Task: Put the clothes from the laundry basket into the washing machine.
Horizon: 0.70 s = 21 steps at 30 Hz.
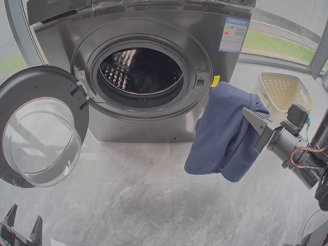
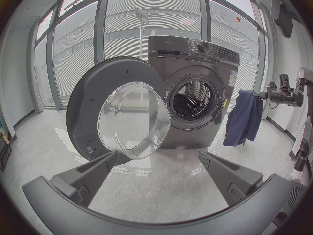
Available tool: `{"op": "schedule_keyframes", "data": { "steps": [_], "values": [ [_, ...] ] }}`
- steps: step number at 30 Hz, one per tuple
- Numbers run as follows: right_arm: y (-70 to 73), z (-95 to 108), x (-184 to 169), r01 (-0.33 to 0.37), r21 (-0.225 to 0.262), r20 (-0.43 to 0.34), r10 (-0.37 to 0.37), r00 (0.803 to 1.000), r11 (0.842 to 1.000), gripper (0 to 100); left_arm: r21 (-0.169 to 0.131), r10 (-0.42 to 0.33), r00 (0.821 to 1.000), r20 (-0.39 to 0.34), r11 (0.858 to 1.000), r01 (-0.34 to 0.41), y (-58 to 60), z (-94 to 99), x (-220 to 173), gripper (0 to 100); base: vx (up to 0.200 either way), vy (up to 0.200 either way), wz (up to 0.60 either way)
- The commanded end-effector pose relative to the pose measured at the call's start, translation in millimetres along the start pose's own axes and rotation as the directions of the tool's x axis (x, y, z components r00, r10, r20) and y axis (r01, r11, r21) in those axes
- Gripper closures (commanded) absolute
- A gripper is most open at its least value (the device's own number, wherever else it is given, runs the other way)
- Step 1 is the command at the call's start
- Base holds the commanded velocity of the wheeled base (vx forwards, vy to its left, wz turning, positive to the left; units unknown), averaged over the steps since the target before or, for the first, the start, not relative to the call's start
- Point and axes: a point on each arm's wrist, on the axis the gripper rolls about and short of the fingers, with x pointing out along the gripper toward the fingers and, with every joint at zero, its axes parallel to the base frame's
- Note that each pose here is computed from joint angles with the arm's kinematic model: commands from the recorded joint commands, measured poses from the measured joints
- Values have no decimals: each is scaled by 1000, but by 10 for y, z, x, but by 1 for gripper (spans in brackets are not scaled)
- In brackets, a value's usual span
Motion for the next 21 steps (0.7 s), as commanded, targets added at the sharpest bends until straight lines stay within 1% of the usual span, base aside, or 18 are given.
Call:
{"op": "schedule_keyframes", "data": {
  "steps": [1, 9, 15, 18, 21],
  "values": [
    [-1, -7, 0, 0, 0, -2, 0, 1000, 1000, 100, 1, 1, 1000, -6, 1000, -1, 2, -47, 4, 0, 0, 200, 0],
    [3, -17, 5, -2, 5, -7, 2, 1000, 1000, 100, -1, 1, 1000, -4, 1000, -1, 2, -47, 3, 0, 0, 200, 0],
    [24, -45, 35, -8, 6, -17, 8, 1000, 1000, 100, 5, 1, 1000, -6, 1000, -1, 2, -47, 4, 0, 0, 200, 0],
    [37, -67, 59, -11, 5, -25, 11, 1000, 1000, 100, 13, 1, 1000, -3, 1000, -1, 2, -45, 3, 0, 0, 0, 0],
    [70, -134, 112, -18, 0, -48, 18, 999, 1000, 100, 25, 7, 1000, -6, 1000, -7, 3, -51, 4, 0, 0, 0, 0]
  ]
}}
